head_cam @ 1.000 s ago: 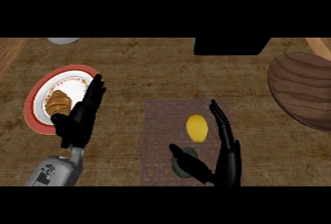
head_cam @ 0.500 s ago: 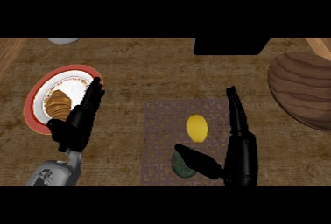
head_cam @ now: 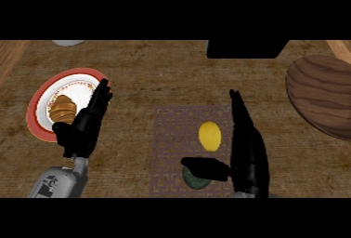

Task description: Pick the lemon from the placemat and place it in the bowl

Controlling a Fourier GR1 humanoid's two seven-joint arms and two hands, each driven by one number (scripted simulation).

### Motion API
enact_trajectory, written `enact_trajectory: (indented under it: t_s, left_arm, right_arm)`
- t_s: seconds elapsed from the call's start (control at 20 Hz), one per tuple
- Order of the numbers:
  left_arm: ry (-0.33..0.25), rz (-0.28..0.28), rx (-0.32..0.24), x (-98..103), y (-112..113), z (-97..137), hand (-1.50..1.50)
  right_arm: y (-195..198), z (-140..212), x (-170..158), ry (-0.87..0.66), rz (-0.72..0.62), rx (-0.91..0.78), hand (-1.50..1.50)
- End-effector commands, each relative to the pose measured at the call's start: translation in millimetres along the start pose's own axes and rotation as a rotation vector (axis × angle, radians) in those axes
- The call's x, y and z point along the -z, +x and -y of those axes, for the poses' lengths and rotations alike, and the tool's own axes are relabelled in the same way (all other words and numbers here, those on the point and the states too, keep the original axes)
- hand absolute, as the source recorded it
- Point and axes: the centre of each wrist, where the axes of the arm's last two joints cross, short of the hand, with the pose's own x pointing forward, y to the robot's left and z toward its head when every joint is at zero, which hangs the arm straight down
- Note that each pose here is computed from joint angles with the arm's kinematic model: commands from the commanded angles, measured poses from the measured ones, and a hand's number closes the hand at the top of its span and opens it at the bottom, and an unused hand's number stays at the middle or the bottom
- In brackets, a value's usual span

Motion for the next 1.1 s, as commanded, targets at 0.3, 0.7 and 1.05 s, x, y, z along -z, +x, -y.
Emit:
enact_trajectory:
  t_s: [0.3,0.7,1.05]
  left_arm:
    - [-0.001,0.007,-0.022,-1.1,-7.4,9.8,0.00]
    - [0.017,-0.005,-0.006,3.9,-3.2,12.4,0.00]
    - [0.000,-0.001,-0.006,-12.0,1.1,-2.7,0.00]
  right_arm:
    - [-31.8,-8.3,4.1,0.121,-0.085,-0.008,-1.50]
    - [-30.5,2.4,-0.8,0.108,-0.015,0.103,-1.50]
    - [-23.1,-2.6,-18.1,0.117,-0.014,0.177,-1.50]
